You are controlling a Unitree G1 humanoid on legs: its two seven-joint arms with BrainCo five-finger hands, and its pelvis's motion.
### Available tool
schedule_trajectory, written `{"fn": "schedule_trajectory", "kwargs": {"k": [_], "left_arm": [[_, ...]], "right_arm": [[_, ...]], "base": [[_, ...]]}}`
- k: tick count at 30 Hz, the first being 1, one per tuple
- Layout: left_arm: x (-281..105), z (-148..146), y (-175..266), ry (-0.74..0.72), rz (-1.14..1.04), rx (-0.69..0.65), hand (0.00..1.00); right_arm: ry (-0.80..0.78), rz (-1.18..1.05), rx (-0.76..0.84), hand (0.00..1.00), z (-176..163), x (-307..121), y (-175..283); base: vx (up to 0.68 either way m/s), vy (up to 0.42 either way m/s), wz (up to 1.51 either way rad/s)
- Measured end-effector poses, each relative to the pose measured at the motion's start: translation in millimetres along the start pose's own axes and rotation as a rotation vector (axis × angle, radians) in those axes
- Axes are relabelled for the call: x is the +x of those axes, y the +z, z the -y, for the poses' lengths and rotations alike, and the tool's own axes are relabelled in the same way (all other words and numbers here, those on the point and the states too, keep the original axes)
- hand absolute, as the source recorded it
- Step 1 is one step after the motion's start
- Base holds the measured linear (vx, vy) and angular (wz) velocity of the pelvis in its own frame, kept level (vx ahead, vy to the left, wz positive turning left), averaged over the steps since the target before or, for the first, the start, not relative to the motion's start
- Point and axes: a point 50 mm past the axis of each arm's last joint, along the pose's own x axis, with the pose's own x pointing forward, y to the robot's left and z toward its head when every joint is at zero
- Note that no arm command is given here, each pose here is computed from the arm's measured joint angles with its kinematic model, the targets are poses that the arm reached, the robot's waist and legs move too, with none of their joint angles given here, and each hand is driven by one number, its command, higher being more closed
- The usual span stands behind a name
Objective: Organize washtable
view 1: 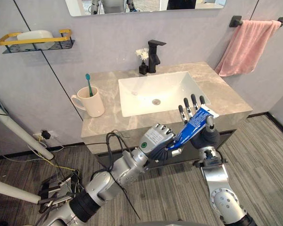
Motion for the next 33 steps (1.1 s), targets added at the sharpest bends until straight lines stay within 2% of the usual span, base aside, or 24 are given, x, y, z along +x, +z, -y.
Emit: {"fn": "schedule_trajectory", "kwargs": {"k": [28,29,33], "left_arm": [[-2.2,4.1,-1.9,-0.025,-0.006,0.000,1.00],[-2.1,4.0,-1.9,-0.025,-0.007,0.000,0.00],[-0.9,1.8,-3.1,-0.011,-0.013,0.002,0.00]], "right_arm": [[0.001,-0.058,-0.018,1.00,1.3,-1.8,-3.1],[0.002,-0.057,-0.019,1.00,1.3,-1.8,-2.8],[0.004,-0.036,-0.026,1.00,1.1,-0.5,0.4]], "base": [[0.00,0.000,0.00],[0.00,0.000,0.00],[0.00,0.000,0.00]]}}
